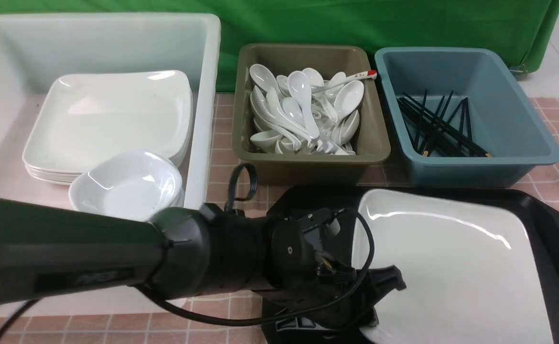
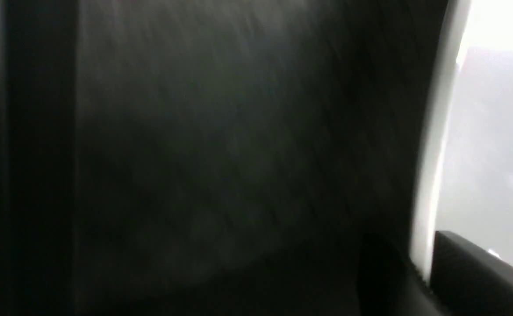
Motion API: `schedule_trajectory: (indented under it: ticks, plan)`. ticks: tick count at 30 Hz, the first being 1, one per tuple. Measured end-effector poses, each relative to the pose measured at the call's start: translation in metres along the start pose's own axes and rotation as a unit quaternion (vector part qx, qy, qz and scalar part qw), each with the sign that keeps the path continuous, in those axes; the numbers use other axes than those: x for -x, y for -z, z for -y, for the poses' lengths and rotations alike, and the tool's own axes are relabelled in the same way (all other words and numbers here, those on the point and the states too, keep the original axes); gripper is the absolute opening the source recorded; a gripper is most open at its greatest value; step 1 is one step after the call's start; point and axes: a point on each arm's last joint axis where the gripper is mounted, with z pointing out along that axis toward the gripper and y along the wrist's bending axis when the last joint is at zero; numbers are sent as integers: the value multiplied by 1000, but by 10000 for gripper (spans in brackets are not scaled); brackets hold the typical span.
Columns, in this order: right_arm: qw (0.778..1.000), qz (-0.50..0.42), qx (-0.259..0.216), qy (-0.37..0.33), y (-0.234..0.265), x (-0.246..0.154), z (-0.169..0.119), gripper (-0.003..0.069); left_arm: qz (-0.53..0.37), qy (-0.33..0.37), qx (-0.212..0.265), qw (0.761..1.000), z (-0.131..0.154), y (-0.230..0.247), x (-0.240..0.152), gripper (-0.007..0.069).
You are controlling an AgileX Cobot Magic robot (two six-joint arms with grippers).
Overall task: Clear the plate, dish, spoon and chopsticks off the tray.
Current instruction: Use the left arm to grab a plate from the dinner plate, then use the left arm to put the plate into the large storage box on the left
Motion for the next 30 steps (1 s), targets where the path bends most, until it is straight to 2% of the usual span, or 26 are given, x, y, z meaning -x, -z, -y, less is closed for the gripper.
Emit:
schedule_trajectory:
  ticks: [6, 14, 19, 25, 27, 28, 30]
  plan:
    - [1000, 0, 0, 0, 0, 0, 0, 37, 6, -35, -38, 999, 19, 43, -3, 47]
    - [1000, 3, 0, 0, 0, 1, 0, 41, 1, -79, -57, 995, 27, 81, -12, 46]
    - [1000, 4, 0, 0, 0, 1, 0, 43, 32, -86, -87, 992, 32, 112, -8, 46]
    - [1000, 4, 0, 0, 0, 1, 0, 43, 105, -65, -120, 985, 27, 186, 36, 46]
    - [1000, 4, 0, 0, 0, 1, 0, 43, 169, -39, -123, 977, 10, 236, 69, 46]
    - [1000, 4, 0, 0, 0, 1, 0, 43, 175, -37, -122, 976, 8, 240, 72, 46]
    - [1000, 4, 0, 0, 0, 1, 0, 43, 239, 3, -110, 965, -20, 286, 100, 46]
